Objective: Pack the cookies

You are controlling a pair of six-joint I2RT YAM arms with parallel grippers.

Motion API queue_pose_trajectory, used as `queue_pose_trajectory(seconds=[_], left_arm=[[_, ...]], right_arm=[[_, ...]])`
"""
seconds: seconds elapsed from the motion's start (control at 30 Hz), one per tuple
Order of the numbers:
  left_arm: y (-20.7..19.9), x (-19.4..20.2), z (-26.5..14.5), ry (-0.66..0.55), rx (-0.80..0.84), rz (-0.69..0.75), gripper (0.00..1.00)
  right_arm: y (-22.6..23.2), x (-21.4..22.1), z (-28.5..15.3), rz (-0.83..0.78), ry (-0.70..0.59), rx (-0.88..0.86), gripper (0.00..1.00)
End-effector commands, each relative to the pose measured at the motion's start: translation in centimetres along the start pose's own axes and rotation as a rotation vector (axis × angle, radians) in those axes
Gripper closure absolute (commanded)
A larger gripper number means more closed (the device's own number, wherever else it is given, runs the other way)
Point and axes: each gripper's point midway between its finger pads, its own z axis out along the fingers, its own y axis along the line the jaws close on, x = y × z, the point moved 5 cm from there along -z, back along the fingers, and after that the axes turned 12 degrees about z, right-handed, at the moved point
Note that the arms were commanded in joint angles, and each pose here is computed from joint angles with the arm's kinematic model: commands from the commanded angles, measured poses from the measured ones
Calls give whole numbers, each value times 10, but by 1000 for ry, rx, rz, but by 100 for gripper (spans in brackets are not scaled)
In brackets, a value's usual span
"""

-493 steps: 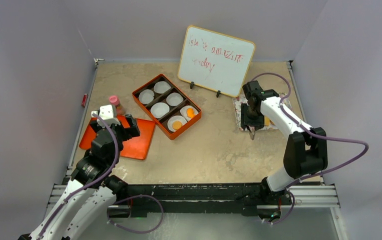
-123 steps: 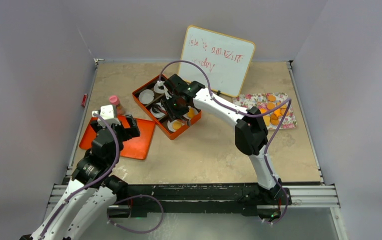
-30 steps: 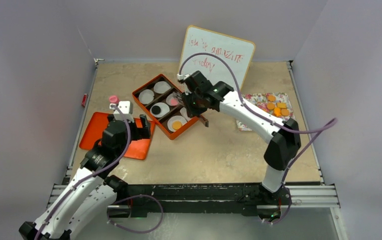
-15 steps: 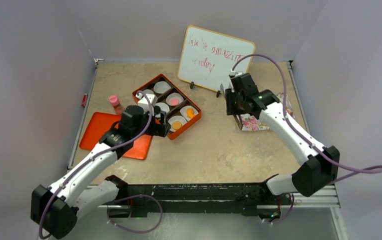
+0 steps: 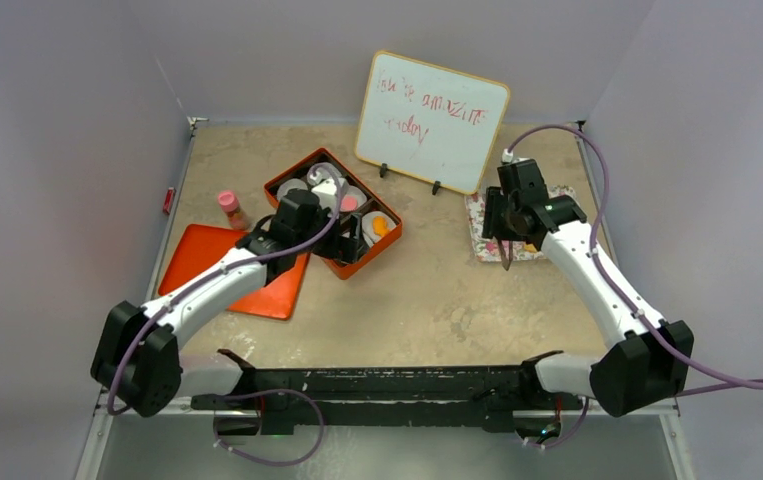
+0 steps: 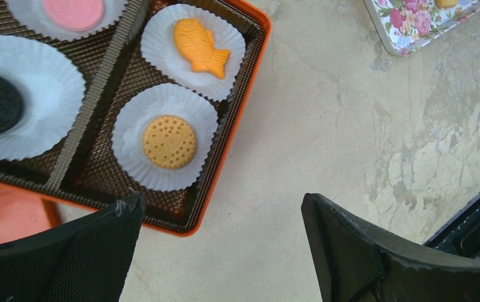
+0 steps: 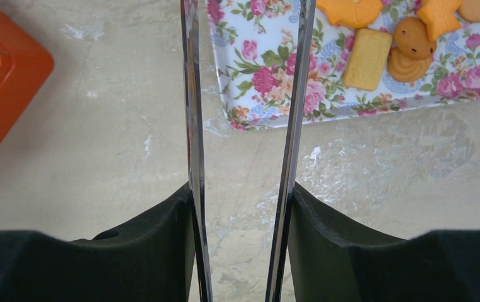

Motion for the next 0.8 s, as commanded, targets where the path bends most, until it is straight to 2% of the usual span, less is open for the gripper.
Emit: queue_pose_trajectory(seconds=[0.0,0.5,0.77], left_arm=[[-15,-26,14,-55,74,49,7],[-35,0,77,146,167,155,12],[-66,17,72,194,236,226,13]], right_arm=[[-10,-4,-2,42,-39,18,48],[-17,-7,-3,41,-60,10,46],[-23,-7,-5,46,-70,22,45]])
